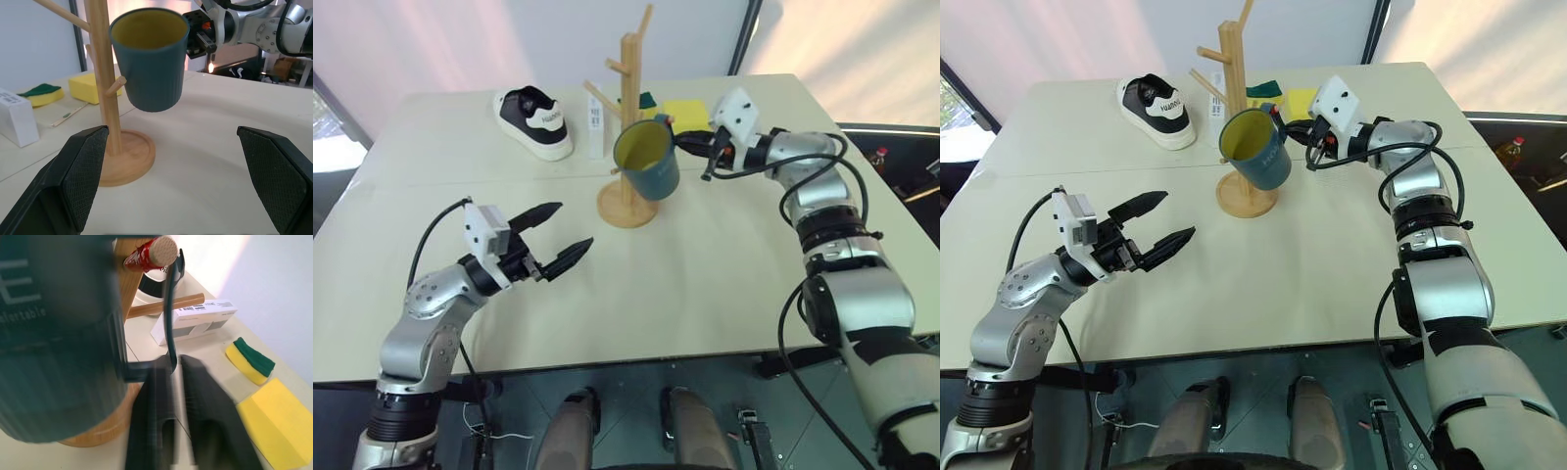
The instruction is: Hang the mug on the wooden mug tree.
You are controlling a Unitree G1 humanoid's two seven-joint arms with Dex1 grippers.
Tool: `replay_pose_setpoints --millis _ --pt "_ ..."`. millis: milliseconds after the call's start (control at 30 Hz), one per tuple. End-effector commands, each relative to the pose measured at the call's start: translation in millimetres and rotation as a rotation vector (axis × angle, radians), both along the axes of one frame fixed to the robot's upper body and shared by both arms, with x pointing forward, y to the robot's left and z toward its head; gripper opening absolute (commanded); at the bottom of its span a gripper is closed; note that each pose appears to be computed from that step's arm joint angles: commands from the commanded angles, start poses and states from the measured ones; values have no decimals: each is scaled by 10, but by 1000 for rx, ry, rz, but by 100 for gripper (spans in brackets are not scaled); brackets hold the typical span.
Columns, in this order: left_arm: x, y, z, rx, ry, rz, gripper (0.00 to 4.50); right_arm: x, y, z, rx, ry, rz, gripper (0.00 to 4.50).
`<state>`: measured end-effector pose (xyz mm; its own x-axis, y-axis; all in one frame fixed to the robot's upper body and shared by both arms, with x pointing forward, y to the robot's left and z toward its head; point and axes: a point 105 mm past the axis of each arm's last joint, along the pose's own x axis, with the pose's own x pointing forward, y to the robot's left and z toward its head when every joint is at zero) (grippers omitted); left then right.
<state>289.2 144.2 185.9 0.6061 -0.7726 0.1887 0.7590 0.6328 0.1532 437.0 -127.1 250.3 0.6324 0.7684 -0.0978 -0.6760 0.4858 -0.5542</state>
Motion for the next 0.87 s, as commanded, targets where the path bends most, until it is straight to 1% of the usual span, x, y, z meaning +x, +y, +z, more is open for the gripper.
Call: replay_pose_setpoints --millis 33,100,233,333,433,533,600,667,767,867 --pt "-36 4 122 -1 -56 4 450 -3 -10 296 23 -107 -15 239" --pt "-29 21 124 -3 -57 14 450 5 -92 353 39 -138 -50 328" --pt "50 102 54 -10 -18 82 450 -15 -313 441 125 -186 -113 328" --pt "146 251 -49 -44 23 196 450 -56 -562 418 261 -184 -176 328" --pt "257 475 -198 -87 69 353 450 -140 -784 194 364 -137 -231 328" --pt "300 702 -357 -140 111 489 450 -301 -838 -209 438 -56 -253 328" --pt "318 835 -494 -156 147 568 450 -442 -791 -537 486 19 -258 328" --pt "331 939 -596 -153 163 634 450 -562 -712 -772 530 75 -265 328" --pt "342 1032 -700 -134 177 692 450 -684 -614 -983 572 129 -274 328" --pt "330 1057 -734 -124 174 701 450 -757 -536 -1097 596 166 -273 328"
